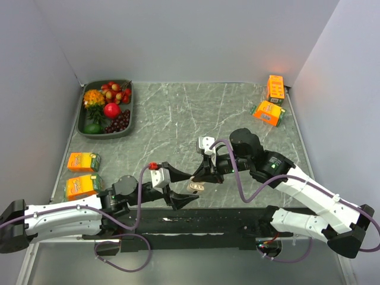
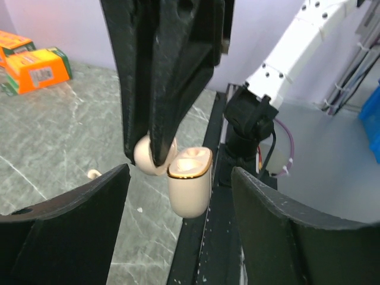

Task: Insert the wireless bluetooth earbuds into the charging case
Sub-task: Adjust the charging case.

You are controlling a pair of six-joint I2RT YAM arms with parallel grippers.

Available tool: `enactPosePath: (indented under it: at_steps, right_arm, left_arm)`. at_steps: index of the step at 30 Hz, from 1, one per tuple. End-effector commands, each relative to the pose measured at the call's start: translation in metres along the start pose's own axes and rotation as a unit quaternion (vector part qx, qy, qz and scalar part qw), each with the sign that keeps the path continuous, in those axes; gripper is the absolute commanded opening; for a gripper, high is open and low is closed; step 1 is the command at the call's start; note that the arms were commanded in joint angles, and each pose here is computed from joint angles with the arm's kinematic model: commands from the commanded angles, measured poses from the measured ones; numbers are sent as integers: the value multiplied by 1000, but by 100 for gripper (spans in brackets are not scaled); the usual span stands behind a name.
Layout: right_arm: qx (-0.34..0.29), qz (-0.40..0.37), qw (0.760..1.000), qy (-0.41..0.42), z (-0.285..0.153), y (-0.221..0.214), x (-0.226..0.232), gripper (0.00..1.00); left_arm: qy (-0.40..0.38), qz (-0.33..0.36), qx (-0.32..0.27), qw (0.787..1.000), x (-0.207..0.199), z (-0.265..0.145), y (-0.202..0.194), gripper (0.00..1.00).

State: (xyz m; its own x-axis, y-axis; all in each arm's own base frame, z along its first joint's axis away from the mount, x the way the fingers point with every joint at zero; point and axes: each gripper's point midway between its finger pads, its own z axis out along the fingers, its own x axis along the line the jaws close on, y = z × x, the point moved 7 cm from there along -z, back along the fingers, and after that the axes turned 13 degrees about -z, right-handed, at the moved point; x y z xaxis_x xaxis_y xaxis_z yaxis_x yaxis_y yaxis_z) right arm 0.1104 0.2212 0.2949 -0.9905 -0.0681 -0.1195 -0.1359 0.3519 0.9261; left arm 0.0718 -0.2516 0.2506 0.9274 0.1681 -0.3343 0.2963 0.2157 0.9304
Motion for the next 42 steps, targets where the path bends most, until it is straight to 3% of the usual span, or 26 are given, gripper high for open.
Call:
enactPosePath:
  at_steps: [1, 14, 23, 25, 28, 29, 30, 32, 33, 37, 38, 42]
  right_arm:
    - [-34, -31, 999, 6, -4, 22, 0, 0]
    - [-31, -28, 999, 13, -1, 22, 1, 0]
    - [-33, -31, 999, 9, -1, 22, 2, 0]
    - [-32, -29, 999, 11, -1, 22, 2, 0]
    - [-33, -29, 999, 14, 0, 23, 2, 0]
    - [-33, -28, 999, 14, 0, 24, 2, 0]
    - [-31, -25, 999, 14, 1, 23, 2, 4]
    - [-28, -21, 999, 11, 1, 23, 0, 28]
    - [-27, -17, 999, 11, 1, 24, 1, 34]
    - [-37, -20, 999, -11, -4, 28, -1, 49]
    - [-40, -20, 999, -12, -4, 29, 1, 67]
    - [-65, -26, 997, -35, -14, 42, 1, 99]
  left_arm:
    - [-37, 3, 6, 999, -8, 5, -1, 73]
    - [-50, 3, 4, 999, -10, 10, 1, 62]
    - [-49, 3, 12, 999, -9, 11, -3, 26]
    - [-47, 2, 9, 999, -9, 10, -1, 24]
    - [-45, 2, 6, 999, -9, 10, 0, 2]
    - [-44, 3, 4, 999, -9, 10, 0, 1]
    - [-45, 2, 0, 999, -9, 11, 1, 1]
    - [-44, 4, -3, 999, -8, 10, -2, 1]
    - [-42, 4, -4, 999, -6, 10, -3, 1]
    - [-23, 8, -18, 1000, -2, 9, -2, 1]
    - [-19, 9, -22, 1000, -1, 8, -1, 1]
    - [0, 10, -38, 999, 3, 5, 1, 1]
